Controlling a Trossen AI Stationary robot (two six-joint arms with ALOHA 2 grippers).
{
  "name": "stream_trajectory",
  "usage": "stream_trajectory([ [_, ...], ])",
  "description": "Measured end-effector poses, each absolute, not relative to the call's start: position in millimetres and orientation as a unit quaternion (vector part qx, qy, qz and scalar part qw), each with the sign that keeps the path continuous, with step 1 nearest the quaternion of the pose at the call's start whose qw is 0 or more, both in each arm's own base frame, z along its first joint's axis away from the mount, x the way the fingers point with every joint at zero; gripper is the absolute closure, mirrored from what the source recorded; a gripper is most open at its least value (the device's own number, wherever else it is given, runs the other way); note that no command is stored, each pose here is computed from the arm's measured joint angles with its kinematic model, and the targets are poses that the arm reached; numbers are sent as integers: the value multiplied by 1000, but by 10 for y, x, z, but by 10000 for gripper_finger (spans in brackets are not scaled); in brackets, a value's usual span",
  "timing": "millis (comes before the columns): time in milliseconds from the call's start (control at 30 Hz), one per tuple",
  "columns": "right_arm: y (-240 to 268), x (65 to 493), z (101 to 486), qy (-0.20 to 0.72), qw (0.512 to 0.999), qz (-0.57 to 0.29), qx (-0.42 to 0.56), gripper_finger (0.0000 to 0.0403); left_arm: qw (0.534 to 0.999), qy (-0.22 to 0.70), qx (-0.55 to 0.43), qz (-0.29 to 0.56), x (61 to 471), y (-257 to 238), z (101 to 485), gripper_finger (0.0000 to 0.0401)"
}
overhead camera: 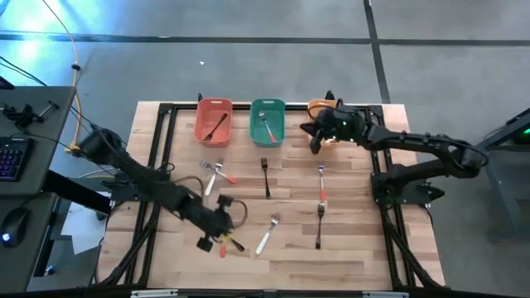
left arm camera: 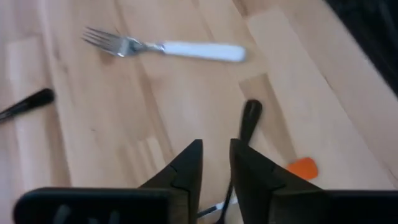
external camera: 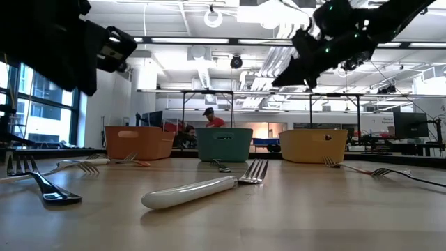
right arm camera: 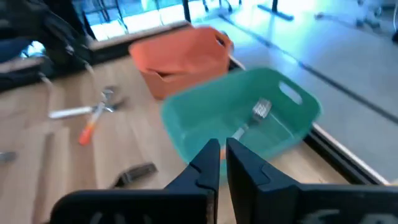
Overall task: Sort silverware by color (type)
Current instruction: Put the bottom left black fork into the orange bin
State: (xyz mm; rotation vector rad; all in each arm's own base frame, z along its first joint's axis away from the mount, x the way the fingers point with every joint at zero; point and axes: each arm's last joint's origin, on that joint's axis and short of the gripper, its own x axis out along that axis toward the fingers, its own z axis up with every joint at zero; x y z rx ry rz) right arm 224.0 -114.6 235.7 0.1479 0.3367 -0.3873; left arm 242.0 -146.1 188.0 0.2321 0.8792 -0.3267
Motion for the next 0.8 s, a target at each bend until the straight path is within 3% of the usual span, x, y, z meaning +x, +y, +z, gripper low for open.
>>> stream_trajectory([
  [333, -887, 2339, 2453, 140, 976, -167, 25, 394, 825, 515, 175, -155, 2676, -1685, 1621, 283],
  [800, -884, 2339, 2450, 142, 975, -166, 26, 394, 773, 581, 192, -168, 2675, -1700, 1328, 295],
])
